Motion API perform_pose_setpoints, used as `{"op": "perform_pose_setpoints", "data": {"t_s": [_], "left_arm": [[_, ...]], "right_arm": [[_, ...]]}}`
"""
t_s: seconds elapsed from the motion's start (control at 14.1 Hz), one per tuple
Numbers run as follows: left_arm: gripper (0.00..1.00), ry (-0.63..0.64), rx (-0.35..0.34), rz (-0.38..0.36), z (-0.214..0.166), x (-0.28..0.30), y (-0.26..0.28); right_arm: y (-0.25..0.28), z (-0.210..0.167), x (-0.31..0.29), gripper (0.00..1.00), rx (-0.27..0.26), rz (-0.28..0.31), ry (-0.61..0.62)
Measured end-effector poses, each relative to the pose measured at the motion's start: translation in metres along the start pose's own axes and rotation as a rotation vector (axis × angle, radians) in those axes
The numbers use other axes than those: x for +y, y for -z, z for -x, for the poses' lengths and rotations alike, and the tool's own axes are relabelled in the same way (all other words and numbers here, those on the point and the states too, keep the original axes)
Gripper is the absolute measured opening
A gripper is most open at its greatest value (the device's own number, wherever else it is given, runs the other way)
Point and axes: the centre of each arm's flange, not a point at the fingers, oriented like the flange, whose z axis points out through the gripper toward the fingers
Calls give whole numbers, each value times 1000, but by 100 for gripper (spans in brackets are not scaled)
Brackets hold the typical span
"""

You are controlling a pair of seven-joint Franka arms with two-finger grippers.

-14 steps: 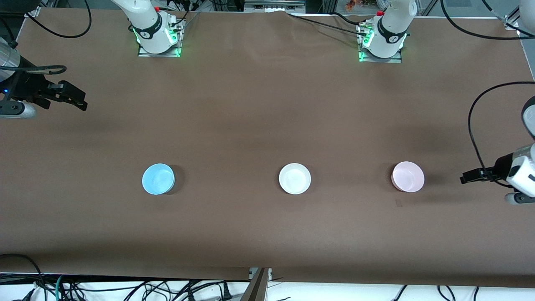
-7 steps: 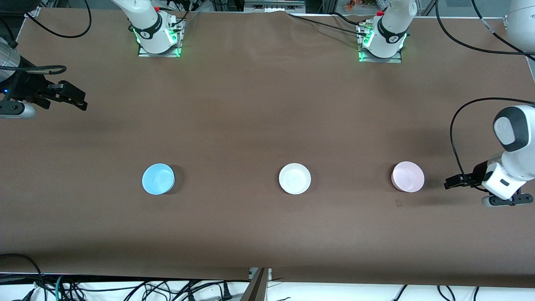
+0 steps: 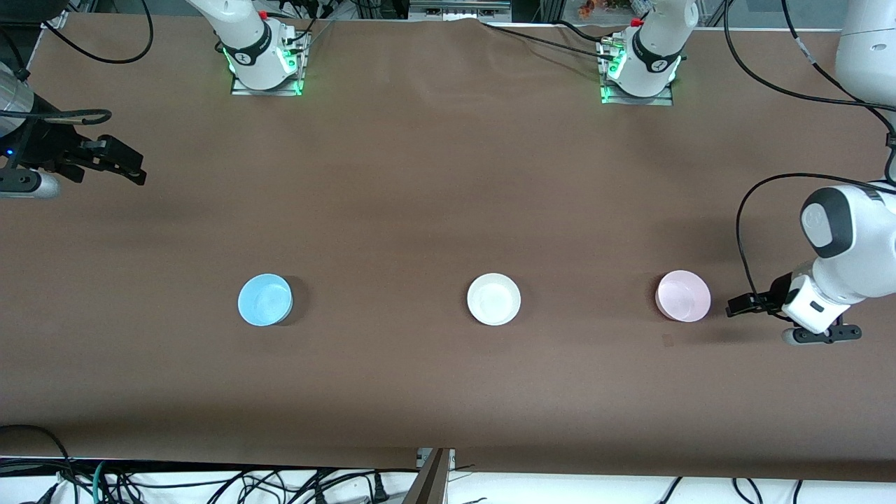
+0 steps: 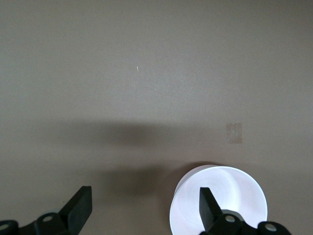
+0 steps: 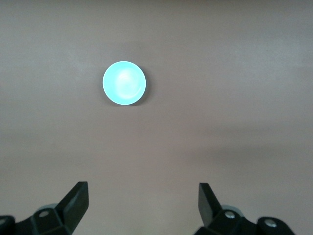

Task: Stack pink and blue bowls on white bowl
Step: 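Move the left gripper over the pink bowl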

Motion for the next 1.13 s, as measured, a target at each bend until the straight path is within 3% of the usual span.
{"op": "perform_pose_setpoints", "data": {"t_s": [0.43, 1.13], "left_arm": [[97, -12, -11, 5, 18, 7, -27], [93, -66, -29, -67, 43, 30, -45]], "right_arm": [[0, 0, 0, 100, 0, 0, 0], [0, 0, 0, 100, 1, 0, 0]]}}
